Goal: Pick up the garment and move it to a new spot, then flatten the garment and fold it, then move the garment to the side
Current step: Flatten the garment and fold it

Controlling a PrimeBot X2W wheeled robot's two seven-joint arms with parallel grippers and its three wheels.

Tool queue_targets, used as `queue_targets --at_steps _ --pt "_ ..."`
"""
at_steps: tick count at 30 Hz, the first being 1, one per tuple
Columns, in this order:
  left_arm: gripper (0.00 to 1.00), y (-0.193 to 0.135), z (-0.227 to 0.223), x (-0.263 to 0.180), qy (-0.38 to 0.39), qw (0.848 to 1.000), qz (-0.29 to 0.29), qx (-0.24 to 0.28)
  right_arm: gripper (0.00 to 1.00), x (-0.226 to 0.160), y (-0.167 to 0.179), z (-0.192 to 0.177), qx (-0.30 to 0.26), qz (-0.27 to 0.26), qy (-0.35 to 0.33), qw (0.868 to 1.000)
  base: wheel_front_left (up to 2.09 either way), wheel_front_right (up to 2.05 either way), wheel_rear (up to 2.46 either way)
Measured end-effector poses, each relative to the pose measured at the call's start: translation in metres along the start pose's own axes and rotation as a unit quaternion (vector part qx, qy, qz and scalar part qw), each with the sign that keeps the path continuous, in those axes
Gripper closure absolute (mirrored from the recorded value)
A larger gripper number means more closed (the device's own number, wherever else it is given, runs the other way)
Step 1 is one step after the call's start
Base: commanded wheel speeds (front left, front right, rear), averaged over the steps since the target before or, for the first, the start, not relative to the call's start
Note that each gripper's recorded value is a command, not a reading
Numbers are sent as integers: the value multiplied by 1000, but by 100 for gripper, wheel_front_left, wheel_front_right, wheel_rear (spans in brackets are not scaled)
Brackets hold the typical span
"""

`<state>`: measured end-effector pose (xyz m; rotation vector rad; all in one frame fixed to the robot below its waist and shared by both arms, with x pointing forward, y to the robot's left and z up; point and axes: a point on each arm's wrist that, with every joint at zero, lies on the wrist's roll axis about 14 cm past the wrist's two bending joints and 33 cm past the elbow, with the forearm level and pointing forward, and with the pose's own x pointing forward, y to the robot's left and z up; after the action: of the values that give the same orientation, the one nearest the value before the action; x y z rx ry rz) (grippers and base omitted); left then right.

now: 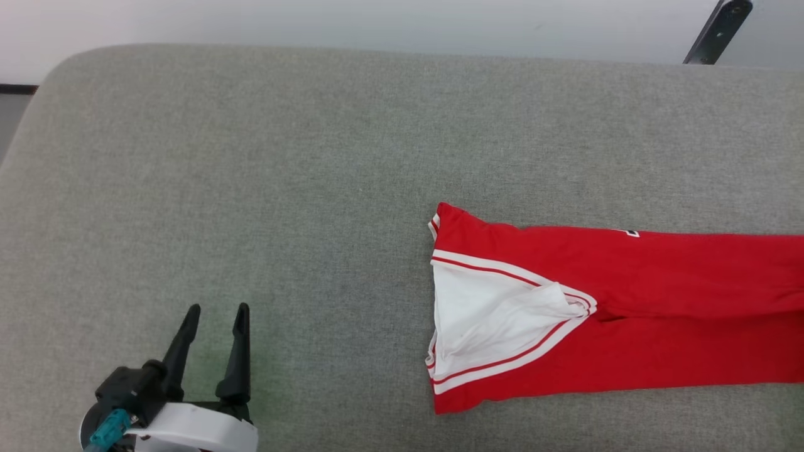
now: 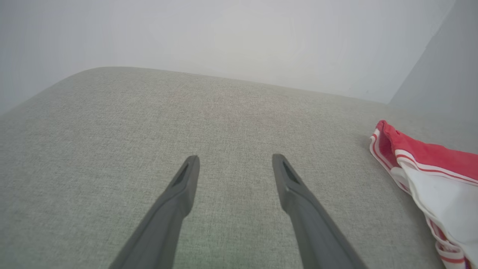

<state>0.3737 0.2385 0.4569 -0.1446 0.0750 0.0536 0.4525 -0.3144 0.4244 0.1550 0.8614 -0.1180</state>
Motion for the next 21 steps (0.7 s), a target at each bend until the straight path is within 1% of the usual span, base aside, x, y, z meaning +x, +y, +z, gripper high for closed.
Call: queue_targets --at_steps 2,4,7,10,12,14,19,21 --pt "0 -1 0 0 -1 1000 0 -3 100 -3 5 0 -10 7 -3 1000 0 0 0" --pt "0 -4 0 -1 -2 1000 -2 -5 100 -7 17 1 -20 25 -10 999 0 0 0" --pt "0 -7 2 -3 -6 1000 -6 -9 100 -17 47 4 -51 63 -27 996 0 0 0" --pt "0 -8 1 -6 -5 1000 -5 -11 100 -30 86 9 -74 117 -46 989 0 0 0" --pt "0 -11 2 -7 -8 1000 -8 -15 100 -42 112 13 -99 149 -59 982 0 0 0" --pt "0 -14 3 -8 -9 1000 -9 -19 100 -52 144 9 -117 190 -61 973 0 0 0" --pt "0 -13 4 -13 -13 1000 -4 -24 100 -72 218 -8 -154 287 -49 944 0 0 0" --pt "0 -11 4 -15 -13 1000 0 -26 100 -78 244 -14 -170 315 -45 933 0 0 0"
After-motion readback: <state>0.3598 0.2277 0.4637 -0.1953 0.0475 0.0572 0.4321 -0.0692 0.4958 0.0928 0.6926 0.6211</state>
